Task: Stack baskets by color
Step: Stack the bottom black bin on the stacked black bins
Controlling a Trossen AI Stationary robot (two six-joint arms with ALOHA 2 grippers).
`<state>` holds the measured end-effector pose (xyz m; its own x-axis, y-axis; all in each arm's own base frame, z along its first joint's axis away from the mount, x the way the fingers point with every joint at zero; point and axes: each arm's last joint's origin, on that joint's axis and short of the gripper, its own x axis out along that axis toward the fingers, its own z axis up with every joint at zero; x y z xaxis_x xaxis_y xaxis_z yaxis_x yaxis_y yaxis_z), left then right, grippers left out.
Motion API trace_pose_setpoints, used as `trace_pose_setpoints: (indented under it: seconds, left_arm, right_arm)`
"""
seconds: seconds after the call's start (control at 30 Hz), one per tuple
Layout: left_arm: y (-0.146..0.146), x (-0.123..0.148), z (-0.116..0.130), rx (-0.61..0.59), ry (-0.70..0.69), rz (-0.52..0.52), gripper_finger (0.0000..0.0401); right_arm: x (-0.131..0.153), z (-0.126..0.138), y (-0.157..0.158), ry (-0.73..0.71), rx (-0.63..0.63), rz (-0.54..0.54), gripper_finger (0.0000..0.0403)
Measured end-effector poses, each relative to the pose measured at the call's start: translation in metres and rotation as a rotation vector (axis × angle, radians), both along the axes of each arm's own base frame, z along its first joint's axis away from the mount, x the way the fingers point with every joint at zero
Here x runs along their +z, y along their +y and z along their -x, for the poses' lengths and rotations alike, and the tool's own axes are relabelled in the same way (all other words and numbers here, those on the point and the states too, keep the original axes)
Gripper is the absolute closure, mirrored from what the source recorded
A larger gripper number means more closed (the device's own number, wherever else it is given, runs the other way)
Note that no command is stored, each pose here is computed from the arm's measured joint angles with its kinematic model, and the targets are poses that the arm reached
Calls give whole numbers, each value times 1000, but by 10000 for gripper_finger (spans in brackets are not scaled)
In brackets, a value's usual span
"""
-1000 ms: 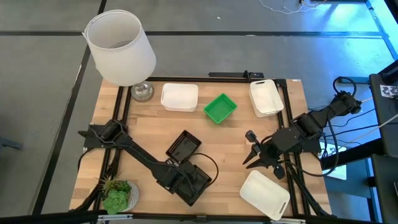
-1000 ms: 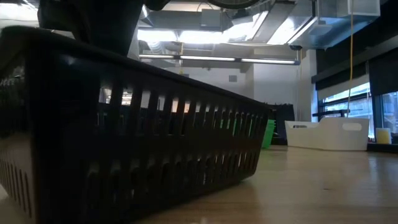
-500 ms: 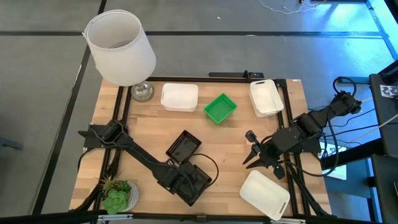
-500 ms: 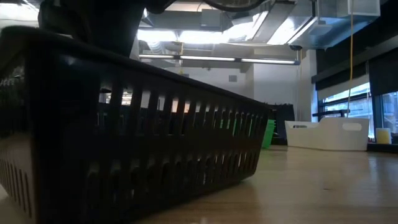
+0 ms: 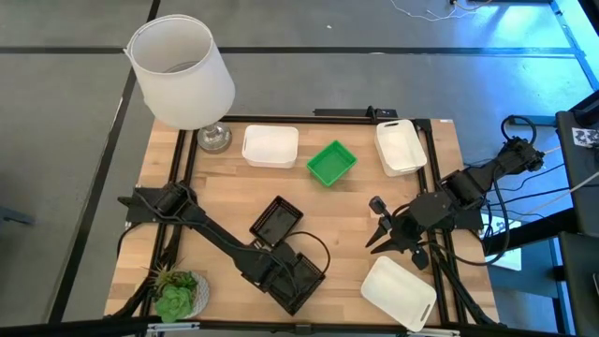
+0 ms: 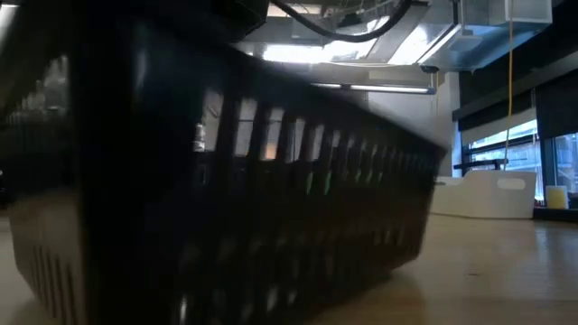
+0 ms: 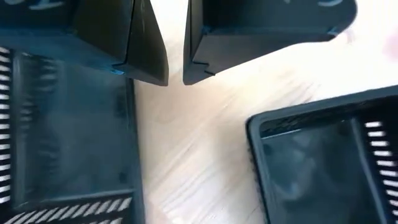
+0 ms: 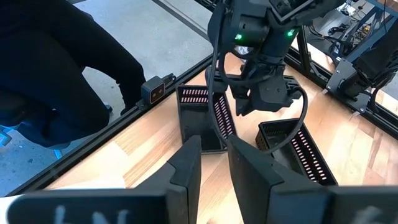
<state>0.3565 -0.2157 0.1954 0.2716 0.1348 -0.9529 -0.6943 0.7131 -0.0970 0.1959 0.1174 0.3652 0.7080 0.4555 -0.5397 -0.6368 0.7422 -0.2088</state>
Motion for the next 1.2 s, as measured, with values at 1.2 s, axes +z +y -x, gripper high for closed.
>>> trace_pose_setpoints:
  seconds: [1.2]
  left_arm:
    - [9, -1, -3, -229, 135, 105, 344]
  right_arm:
    - [0, 0, 0, -1, 0, 0, 321]
